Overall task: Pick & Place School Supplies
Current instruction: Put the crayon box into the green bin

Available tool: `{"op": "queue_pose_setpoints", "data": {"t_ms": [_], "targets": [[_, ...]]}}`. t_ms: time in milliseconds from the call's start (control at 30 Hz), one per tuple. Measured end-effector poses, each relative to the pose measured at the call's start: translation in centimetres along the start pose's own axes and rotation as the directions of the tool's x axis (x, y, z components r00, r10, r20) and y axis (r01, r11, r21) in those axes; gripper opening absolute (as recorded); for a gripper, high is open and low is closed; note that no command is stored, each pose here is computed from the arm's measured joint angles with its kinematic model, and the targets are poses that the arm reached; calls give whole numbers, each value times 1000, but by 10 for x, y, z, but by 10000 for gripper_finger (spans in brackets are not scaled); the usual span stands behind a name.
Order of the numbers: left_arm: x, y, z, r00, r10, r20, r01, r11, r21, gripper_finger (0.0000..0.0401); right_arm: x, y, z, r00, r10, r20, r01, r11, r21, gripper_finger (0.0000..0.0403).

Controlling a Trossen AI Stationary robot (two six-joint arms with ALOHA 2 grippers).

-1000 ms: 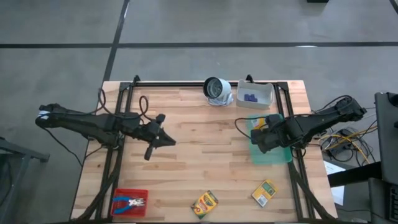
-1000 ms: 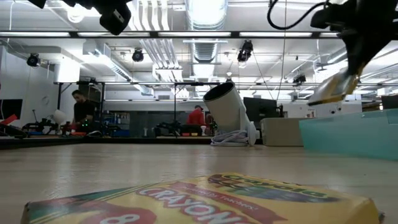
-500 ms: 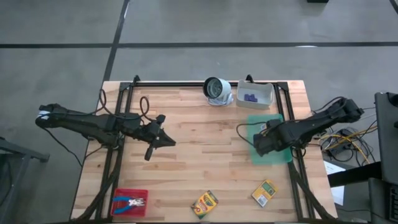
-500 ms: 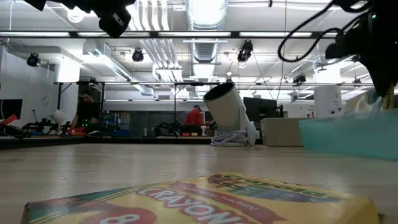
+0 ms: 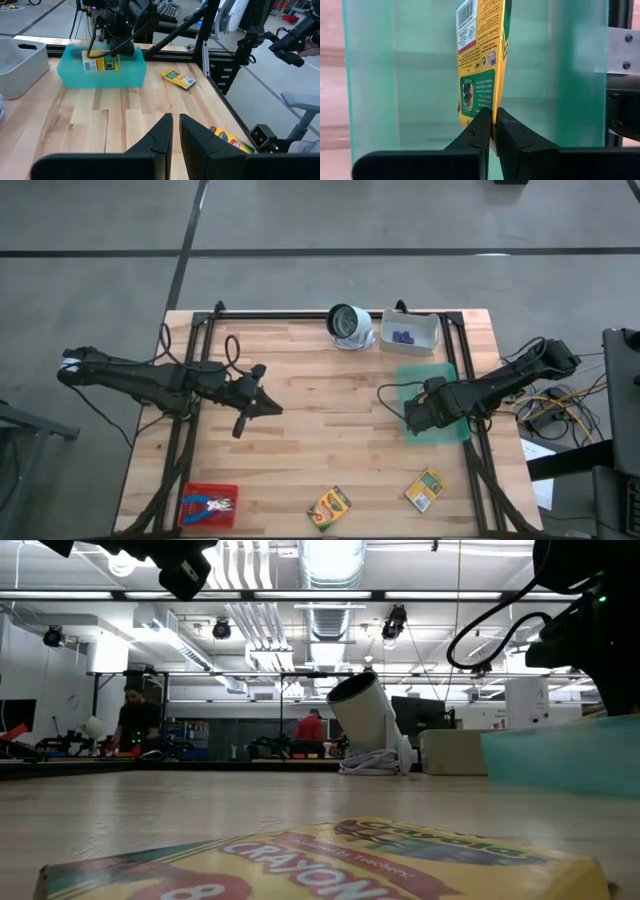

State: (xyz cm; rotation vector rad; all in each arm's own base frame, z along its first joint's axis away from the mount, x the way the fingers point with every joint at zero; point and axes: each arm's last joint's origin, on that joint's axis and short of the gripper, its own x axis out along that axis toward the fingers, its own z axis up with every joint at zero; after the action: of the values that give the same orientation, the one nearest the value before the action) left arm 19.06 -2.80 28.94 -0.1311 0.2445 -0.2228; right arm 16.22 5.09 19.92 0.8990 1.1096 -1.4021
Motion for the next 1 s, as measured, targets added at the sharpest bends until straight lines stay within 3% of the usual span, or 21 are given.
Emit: {"op": "queue_pose_setpoints", "data": {"t_ms": [567, 1000], "targets": [[0, 0, 0, 1000, 0, 0, 0, 1000, 2, 37, 1, 0, -4, 993, -30, -116, 28, 999, -18, 13], [0, 0, 0, 1000, 0, 0, 0, 1000, 3, 37, 4, -1, -5, 992, -28, -120, 14, 993, -116, 13]]}}
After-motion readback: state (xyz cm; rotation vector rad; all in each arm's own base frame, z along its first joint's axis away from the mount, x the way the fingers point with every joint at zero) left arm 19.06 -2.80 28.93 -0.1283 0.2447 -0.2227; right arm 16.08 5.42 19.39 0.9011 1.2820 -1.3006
